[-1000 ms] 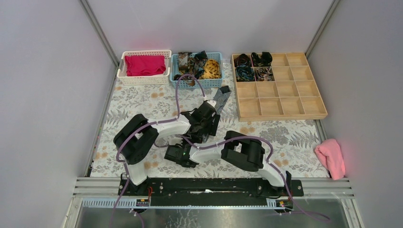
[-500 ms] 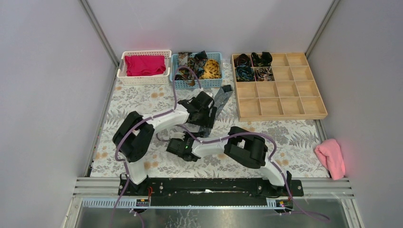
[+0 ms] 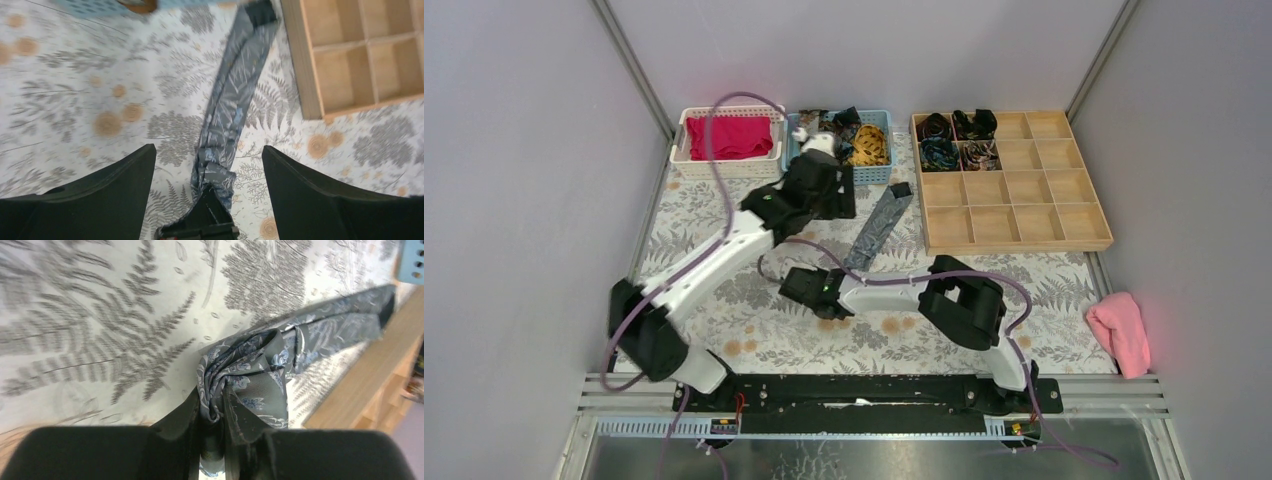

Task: Roll the ties
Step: Roll the tie at the center of the board.

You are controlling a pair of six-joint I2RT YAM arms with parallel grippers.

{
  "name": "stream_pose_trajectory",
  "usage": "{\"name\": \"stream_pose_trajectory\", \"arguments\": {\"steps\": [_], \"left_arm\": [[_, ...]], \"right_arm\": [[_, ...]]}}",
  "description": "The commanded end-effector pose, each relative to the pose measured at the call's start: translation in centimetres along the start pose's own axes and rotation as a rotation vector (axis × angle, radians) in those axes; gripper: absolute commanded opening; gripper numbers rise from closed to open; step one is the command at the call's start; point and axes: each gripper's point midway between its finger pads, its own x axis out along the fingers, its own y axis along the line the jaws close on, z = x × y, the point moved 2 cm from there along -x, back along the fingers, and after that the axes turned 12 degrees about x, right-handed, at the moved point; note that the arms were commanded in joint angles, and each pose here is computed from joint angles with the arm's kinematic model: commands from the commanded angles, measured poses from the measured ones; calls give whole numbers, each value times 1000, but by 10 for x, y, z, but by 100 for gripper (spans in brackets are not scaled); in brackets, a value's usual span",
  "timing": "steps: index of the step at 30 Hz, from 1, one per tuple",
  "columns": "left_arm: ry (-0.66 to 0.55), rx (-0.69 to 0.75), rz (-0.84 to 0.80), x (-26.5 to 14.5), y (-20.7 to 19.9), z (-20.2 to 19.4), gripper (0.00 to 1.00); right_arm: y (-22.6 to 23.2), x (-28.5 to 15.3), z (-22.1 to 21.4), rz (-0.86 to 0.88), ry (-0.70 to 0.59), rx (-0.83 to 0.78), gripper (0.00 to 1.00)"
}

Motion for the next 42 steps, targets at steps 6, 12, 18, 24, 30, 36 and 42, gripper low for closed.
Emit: {"name": "stream_pose_trajectory", "arguments": {"steps": [6, 12, 18, 24, 30, 36, 42], "left_arm": [[-298, -244, 297, -113, 79, 11, 85], [-272, -263, 256, -108, 83, -35, 79], [-321, -299, 229, -112, 86, -51, 71], [-369, -306, 206, -120, 87, -52, 70], [-325, -229, 121, -101, 69, -61, 70], [-227, -126, 77, -69, 46, -78, 77], [-52, 53, 51, -29, 23, -98, 86]], "right_arm": [[79, -56, 11, 706, 88, 231, 13], [59, -62, 18, 935, 108, 422, 13], [36, -54, 19, 1181, 151, 553, 13], [11, -47, 26, 1381, 158, 655, 13], [-9, -34, 40, 1541, 186, 722, 13], [-29, -15, 50, 1679, 220, 812, 13], [-42, 6, 50, 1716, 247, 872, 13]]}}
